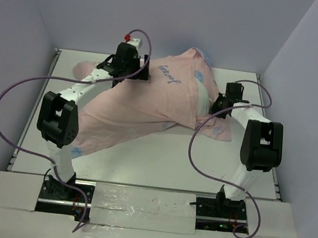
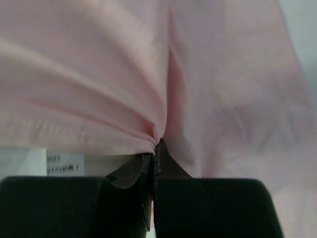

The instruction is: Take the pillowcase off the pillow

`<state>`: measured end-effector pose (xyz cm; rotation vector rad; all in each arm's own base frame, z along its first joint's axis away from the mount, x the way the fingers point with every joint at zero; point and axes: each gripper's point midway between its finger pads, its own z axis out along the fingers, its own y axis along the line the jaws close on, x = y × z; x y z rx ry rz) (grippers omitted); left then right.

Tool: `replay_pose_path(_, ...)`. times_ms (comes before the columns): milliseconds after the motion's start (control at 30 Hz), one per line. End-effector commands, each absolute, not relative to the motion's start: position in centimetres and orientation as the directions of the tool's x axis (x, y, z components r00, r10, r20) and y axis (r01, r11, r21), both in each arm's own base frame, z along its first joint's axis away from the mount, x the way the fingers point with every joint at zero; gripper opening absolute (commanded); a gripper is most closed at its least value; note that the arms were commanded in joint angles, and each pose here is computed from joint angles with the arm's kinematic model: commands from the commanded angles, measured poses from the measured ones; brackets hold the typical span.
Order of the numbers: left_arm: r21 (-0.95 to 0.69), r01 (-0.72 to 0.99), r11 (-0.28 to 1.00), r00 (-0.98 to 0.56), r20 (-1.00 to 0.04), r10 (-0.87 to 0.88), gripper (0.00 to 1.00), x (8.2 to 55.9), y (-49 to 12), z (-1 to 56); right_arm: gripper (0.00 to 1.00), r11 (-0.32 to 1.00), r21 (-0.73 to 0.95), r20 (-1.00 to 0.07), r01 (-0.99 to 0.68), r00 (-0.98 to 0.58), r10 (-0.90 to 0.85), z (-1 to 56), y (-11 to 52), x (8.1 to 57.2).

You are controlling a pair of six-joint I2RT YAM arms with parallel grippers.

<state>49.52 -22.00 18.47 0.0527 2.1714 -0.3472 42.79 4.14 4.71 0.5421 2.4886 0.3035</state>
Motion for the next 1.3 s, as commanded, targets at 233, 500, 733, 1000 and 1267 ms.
replay_pose_path(233,0.166,0.812,0.56,-0.096,-0.908,0.408,0.99,38.0,-42.3,27.0,0.0,0.837,0.546,-0.577,-0.037,-0.741,0.343,12.2,9.2,41.6)
replay_pose_path(500,0.264,0.832,0.488,0.012,-0.888,0.46,0.99,37.9,-48.1,22.4,0.0,0.797,0.604,-0.545,-0.019,-0.739,0.395,12.4,8.4,41.5)
replay_pose_path(733,0.337,0.787,0.517,0.071,-0.882,0.467,0.99,40.7,-49.6,20.9,0.0,0.756,0.653,-0.508,-0.041,-0.763,0.399,12.8,9.4,40.2)
replay_pose_path(1000,0.474,0.661,0.581,0.048,-0.8,0.598,0.99,44.0,-47.3,16.0,0.0,0.711,0.697,-0.499,-0.091,-0.774,0.39,13.7,10.6,39.6)
replay_pose_path(1267,0.462,0.674,0.576,-0.024,-0.766,0.643,0.98,44.4,-46.6,9.5,0.0,0.698,0.702,-0.528,-0.142,-0.762,0.375,15.3,11.4,39.3)
